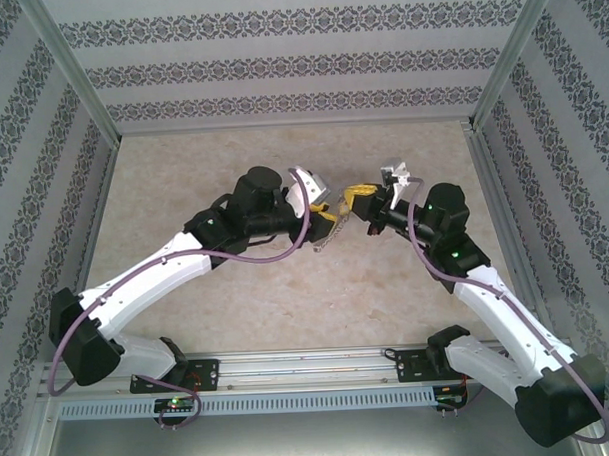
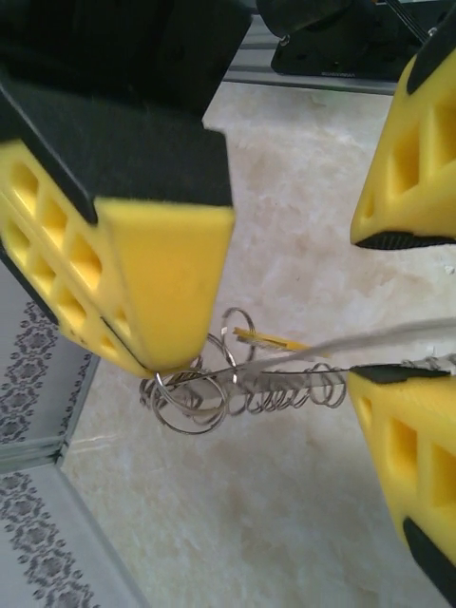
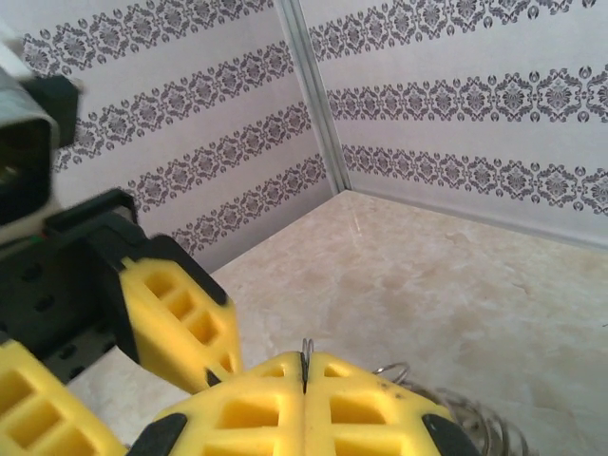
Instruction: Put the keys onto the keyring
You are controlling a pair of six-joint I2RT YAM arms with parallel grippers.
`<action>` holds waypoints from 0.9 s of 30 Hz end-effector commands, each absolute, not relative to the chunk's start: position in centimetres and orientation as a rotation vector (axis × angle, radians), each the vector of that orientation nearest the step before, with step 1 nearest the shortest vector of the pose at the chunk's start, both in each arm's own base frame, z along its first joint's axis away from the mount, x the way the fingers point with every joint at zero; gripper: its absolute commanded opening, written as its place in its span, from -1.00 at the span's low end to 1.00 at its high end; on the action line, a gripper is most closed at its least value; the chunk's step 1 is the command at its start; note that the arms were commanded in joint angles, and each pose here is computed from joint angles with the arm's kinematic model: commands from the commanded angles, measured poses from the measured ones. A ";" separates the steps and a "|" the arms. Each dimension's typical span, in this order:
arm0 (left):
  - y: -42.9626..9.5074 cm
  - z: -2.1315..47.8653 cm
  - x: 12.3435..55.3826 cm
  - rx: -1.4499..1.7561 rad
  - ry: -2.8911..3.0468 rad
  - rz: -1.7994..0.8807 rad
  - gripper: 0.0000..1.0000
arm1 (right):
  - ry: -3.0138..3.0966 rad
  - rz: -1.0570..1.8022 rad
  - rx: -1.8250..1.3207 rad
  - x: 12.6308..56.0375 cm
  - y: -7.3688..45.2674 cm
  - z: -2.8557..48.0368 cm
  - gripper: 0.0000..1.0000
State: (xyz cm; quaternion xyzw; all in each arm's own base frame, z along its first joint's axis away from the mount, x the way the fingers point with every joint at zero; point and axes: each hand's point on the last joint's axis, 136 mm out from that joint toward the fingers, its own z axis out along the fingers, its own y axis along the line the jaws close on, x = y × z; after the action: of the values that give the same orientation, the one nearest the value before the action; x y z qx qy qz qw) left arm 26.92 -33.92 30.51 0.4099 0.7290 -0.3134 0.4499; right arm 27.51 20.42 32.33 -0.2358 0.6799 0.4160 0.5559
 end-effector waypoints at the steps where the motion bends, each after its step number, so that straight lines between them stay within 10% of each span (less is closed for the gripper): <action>1: -31.7 32.6 27.8 0.972 1.756 -0.717 -0.19 | 1.498 1.005 -0.638 26.9 20.6 35.5 -1.00; 27: -31.2 38.7 26.3 1.167 1.446 -1.181 -0.44 | 1.476 1.179 -0.792 25.4 21.9 36.7 -1.00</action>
State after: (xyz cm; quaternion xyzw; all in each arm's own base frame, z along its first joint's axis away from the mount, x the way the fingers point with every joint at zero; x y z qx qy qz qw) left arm 26.86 -30.97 36.30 0.4573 0.6248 -0.4534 0.4415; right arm 26.24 21.85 34.32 -0.3085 0.6448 0.4856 0.5033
